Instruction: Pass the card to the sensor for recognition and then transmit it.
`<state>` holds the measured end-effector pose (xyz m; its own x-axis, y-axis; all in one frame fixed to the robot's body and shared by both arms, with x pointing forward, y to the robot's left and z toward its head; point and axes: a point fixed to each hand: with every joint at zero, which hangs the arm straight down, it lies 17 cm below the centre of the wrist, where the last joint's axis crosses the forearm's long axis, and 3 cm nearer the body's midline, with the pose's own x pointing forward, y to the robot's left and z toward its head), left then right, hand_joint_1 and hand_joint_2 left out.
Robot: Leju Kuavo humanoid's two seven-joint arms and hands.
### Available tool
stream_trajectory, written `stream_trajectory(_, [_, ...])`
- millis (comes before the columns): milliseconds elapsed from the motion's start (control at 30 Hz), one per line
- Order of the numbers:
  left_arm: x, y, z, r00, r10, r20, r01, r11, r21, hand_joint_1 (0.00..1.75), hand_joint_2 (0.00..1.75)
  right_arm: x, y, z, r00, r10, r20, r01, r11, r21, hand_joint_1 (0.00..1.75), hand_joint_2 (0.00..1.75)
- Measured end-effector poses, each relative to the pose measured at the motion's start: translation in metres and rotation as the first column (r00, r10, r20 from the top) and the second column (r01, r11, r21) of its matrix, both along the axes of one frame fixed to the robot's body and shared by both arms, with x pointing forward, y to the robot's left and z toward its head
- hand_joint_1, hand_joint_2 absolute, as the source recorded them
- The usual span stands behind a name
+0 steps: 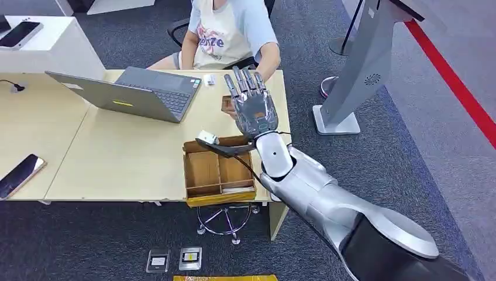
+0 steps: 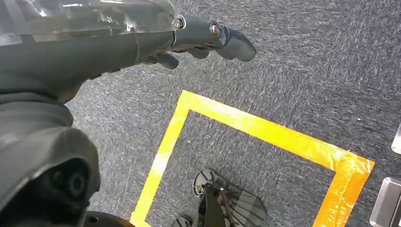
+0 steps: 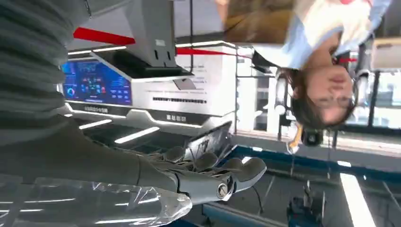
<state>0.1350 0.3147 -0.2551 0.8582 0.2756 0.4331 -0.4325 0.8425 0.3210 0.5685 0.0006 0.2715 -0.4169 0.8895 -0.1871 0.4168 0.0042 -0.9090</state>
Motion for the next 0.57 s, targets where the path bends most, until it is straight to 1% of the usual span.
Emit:
stream_trajectory(67, [0.0,0.0,0.0,1.0,0.0,0.0,0.0,1.0,0.0,0.0,0.0,-0.002,0.002,0.004,1.0,0.016,0.021,-0.016,1.0,0.01,0.0,1.75])
stream_trajectory(133, [-0.001,0.0,0.0,1.0,0.001,-0.002,-0.001,1.0,0.001,0.0,0.0,-0.013,0.01,0.019,0.994,0.069,0.091,-0.073,0.996,0.048,0.0,1.75])
stream_trajectory(167, [-0.002,0.001,0.0,1.0,0.008,-0.002,-0.008,1.0,0.005,0.0,0.0,-0.029,0.02,0.026,0.983,0.119,0.137,-0.131,0.988,0.084,0.0,1.75])
stream_trajectory(200, [-0.003,0.001,0.0,1.0,0.01,0.001,-0.01,1.0,0.008,0.0,0.0,-0.055,0.031,0.031,0.973,0.181,0.144,-0.205,0.962,0.178,0.0,1.75])
stream_trajectory(233, [-0.003,0.001,0.0,1.0,0.01,0.0,-0.01,1.0,0.008,0.0,0.0,-0.056,0.029,0.035,0.972,0.18,0.15,-0.208,0.959,0.193,0.0,1.75])
stream_trajectory(333, [-0.003,0.001,0.0,1.0,0.011,0.0,-0.011,1.0,0.008,0.0,0.0,-0.061,0.029,0.041,0.969,0.193,0.155,-0.224,0.948,0.224,0.0,1.75])
stream_trajectory(400, [-0.004,0.001,0.0,1.0,0.017,-0.001,-0.017,1.0,0.009,0.0,0.0,-0.066,0.031,0.039,0.964,0.229,0.138,-0.258,0.931,0.257,0.0,1.75])
stream_trajectory(500, [-0.005,0.002,0.0,1.0,0.028,0.001,-0.028,1.0,0.009,0.0,0.0,-0.083,0.037,0.035,0.944,0.314,0.103,-0.33,0.873,0.358,0.0,1.75])
stream_trajectory(567, [-0.006,0.002,0.0,0.999,0.037,0.001,-0.037,0.999,0.008,0.0,0.0,-0.091,0.036,0.031,0.932,0.358,0.062,-0.343,0.811,0.474,0.0,1.75])
